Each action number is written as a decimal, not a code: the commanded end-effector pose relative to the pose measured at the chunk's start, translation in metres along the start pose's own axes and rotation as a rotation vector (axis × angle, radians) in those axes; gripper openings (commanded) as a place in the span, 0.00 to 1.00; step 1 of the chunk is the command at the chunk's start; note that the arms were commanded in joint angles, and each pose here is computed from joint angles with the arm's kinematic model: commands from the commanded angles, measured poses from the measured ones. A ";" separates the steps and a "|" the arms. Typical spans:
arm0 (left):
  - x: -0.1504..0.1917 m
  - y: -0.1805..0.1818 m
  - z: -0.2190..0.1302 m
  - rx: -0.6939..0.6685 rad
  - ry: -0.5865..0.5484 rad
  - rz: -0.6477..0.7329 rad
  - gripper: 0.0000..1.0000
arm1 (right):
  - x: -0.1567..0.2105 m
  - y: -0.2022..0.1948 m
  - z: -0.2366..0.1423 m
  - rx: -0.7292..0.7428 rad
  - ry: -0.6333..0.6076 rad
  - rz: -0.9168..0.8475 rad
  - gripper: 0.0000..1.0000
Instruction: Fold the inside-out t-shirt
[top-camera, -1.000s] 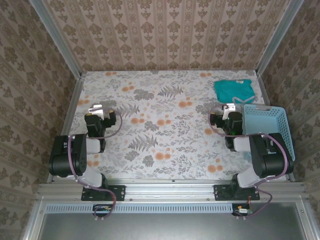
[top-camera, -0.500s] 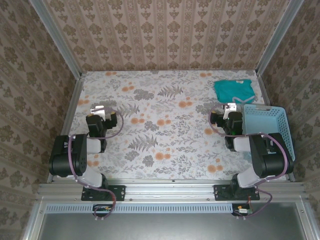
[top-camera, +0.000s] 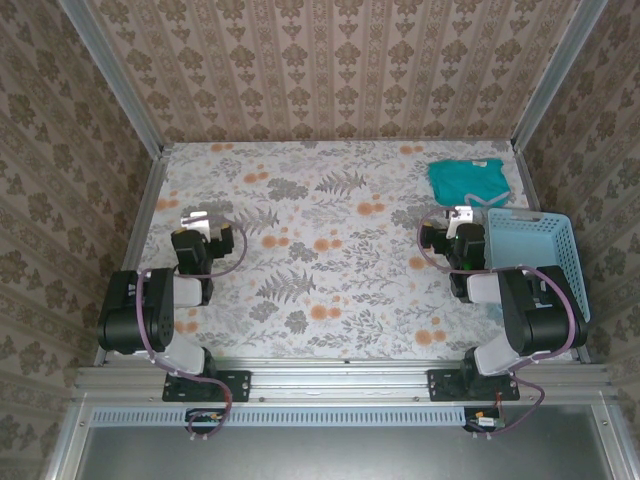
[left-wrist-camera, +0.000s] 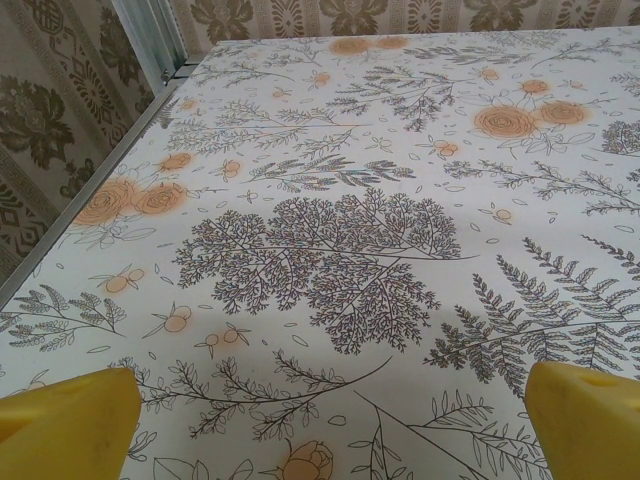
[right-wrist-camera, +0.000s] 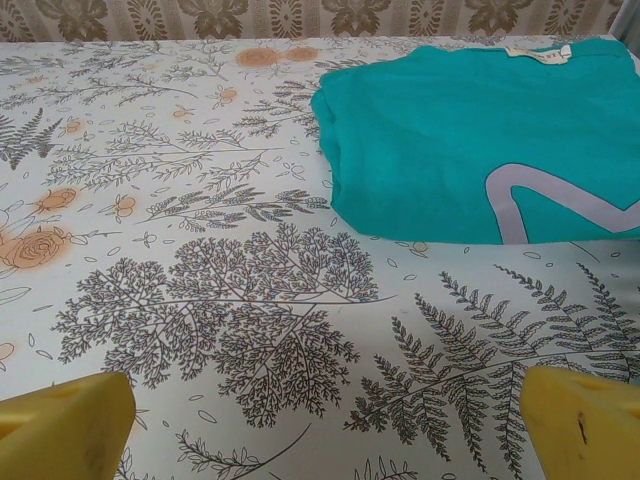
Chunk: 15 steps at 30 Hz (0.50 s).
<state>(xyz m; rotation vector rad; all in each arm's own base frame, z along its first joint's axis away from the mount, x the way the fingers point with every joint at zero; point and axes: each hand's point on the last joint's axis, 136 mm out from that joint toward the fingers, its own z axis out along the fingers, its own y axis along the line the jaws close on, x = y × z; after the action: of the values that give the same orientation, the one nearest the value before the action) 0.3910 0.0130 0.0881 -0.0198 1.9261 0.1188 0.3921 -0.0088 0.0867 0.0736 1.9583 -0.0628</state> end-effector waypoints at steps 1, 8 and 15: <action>-0.010 -0.001 0.002 -0.003 -0.021 0.021 1.00 | -0.013 0.000 0.002 0.010 -0.045 0.016 1.00; -0.010 -0.001 0.002 -0.005 -0.022 0.020 1.00 | -0.013 0.000 0.002 0.009 -0.047 0.016 1.00; -0.010 -0.001 0.002 -0.004 -0.022 0.021 1.00 | -0.013 0.000 0.002 0.009 -0.045 0.016 1.00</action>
<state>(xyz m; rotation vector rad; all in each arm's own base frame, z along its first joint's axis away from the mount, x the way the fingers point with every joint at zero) 0.3910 0.0130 0.0880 -0.0198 1.9265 0.1188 0.3923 -0.0088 0.0871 0.0736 1.9568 -0.0627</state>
